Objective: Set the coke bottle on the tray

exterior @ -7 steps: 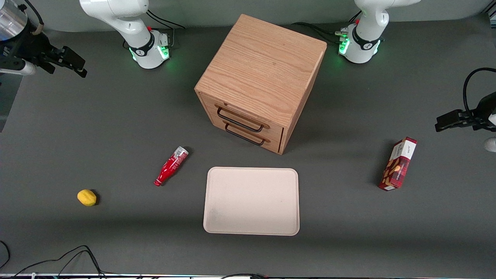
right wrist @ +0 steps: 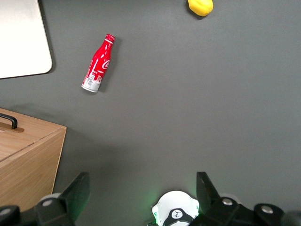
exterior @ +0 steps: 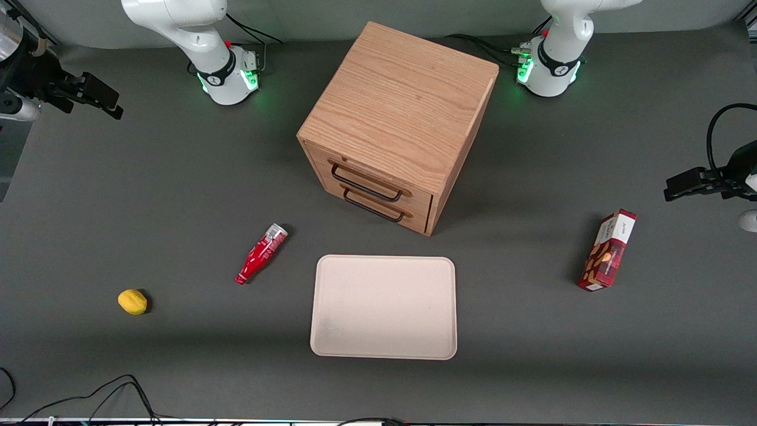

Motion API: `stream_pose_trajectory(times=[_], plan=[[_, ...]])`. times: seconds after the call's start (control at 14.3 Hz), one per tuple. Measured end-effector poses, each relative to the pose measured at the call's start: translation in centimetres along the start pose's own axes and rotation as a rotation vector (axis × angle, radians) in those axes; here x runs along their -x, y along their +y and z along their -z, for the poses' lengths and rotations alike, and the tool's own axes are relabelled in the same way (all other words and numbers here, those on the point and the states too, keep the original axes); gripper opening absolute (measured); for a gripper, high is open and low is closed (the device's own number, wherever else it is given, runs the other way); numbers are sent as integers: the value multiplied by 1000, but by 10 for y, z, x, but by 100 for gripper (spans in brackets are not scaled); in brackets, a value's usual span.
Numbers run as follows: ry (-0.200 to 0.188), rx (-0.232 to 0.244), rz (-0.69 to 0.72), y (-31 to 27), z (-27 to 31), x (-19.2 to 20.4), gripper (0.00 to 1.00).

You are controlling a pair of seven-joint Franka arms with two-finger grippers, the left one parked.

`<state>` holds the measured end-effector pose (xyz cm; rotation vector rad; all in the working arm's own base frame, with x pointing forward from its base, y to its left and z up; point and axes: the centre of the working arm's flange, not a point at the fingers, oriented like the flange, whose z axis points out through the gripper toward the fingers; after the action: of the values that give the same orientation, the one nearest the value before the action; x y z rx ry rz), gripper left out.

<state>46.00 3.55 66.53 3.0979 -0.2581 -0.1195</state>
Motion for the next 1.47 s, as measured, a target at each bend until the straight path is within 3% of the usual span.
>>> stream_pose_trajectory(times=[0.28,0.49,0.7,0.98,1.12,1.47], plan=[[11,-11,9,-5,6,-2,100],[22,-67,21,-31,17,-28,100],[-36,-79,-83,-78,-13,-74,100],[-143,-80,-347,-126,-117,-136,100],[-173,-71,-440,-135,-185,-158,100],[-152,-39,-560,-146,-364,-168,100]])
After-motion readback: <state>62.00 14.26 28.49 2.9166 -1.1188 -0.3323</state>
